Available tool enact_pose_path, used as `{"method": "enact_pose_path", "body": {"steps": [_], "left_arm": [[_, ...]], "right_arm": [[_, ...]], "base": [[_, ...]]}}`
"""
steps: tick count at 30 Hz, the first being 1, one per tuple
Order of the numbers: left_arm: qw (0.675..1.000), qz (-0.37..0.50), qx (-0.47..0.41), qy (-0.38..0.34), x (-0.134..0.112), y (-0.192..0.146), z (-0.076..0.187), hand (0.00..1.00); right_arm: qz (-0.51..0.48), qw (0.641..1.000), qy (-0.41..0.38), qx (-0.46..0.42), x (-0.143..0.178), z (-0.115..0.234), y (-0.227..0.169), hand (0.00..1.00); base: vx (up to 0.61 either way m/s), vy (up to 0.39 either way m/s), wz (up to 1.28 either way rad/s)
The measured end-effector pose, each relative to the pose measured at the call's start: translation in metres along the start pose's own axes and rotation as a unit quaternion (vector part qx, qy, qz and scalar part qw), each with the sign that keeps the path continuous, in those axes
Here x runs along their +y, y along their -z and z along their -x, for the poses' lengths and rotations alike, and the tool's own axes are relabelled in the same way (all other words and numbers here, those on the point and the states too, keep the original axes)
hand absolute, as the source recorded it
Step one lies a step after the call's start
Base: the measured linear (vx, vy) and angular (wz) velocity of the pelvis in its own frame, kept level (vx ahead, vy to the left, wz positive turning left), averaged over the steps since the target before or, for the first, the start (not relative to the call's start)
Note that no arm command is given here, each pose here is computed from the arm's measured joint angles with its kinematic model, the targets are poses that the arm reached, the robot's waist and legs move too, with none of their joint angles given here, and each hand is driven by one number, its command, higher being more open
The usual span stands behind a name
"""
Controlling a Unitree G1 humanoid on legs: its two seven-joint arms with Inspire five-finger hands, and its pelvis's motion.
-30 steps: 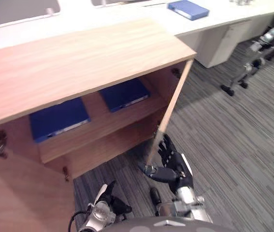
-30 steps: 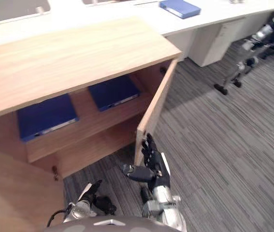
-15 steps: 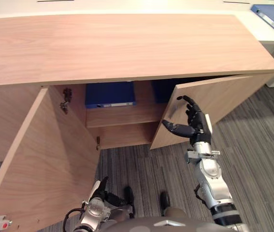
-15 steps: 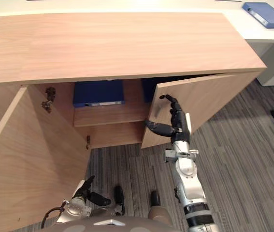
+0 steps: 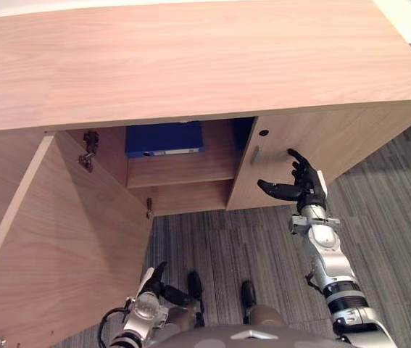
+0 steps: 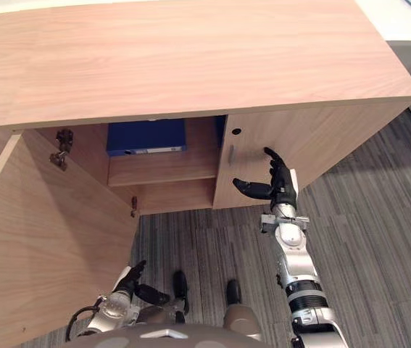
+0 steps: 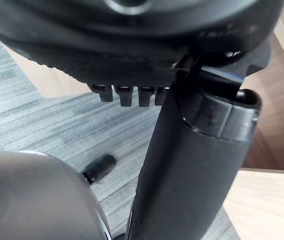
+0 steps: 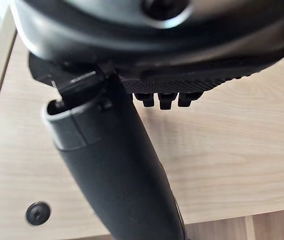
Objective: Walk over to the cabinet, pick up the folder, carry it to the office cabinet, place the folder inside the office cabinet, then close the office cabinet door
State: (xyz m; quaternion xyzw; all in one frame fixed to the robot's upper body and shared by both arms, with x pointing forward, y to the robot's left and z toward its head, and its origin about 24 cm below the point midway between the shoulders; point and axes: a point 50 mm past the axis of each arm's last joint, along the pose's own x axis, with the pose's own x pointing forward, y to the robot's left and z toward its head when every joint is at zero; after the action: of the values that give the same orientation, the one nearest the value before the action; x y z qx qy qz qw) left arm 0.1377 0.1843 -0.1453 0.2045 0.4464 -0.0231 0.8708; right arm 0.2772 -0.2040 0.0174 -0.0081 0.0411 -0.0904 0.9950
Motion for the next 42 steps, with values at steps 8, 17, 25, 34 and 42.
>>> {"method": "enact_pose_path", "body": {"steps": [8,17,25,34,42], "left_arm": [[1.0,-0.005,-0.001,0.006,-0.004,-0.001,0.0,1.0],[1.0,-0.005,0.012,0.012,-0.008,0.003,0.0,1.0],[1.0,-0.003,0.018,0.013,-0.009,0.006,0.001,1.0],[0.999,0.015,0.034,0.008,-0.006,0.012,0.001,1.0],[0.999,0.032,0.041,-0.005,-0.001,0.015,0.0,1.0]], "right_arm": [[-0.025,0.998,0.015,0.061,0.002,0.027,0.035,1.0],[0.011,0.965,0.021,0.263,0.01,0.096,0.126,1.0],[0.025,0.921,0.048,0.385,-0.006,0.137,0.168,1.0],[0.02,0.905,0.056,0.42,-0.007,0.142,0.178,1.0],[0.018,0.904,0.055,0.424,-0.006,0.137,0.178,1.0]], "base": [[0.03,-0.011,-0.06],[0.02,-0.012,-0.18],[-0.02,-0.017,-0.22],[0.0,-0.004,-0.15],[-0.05,-0.012,0.07]]}}
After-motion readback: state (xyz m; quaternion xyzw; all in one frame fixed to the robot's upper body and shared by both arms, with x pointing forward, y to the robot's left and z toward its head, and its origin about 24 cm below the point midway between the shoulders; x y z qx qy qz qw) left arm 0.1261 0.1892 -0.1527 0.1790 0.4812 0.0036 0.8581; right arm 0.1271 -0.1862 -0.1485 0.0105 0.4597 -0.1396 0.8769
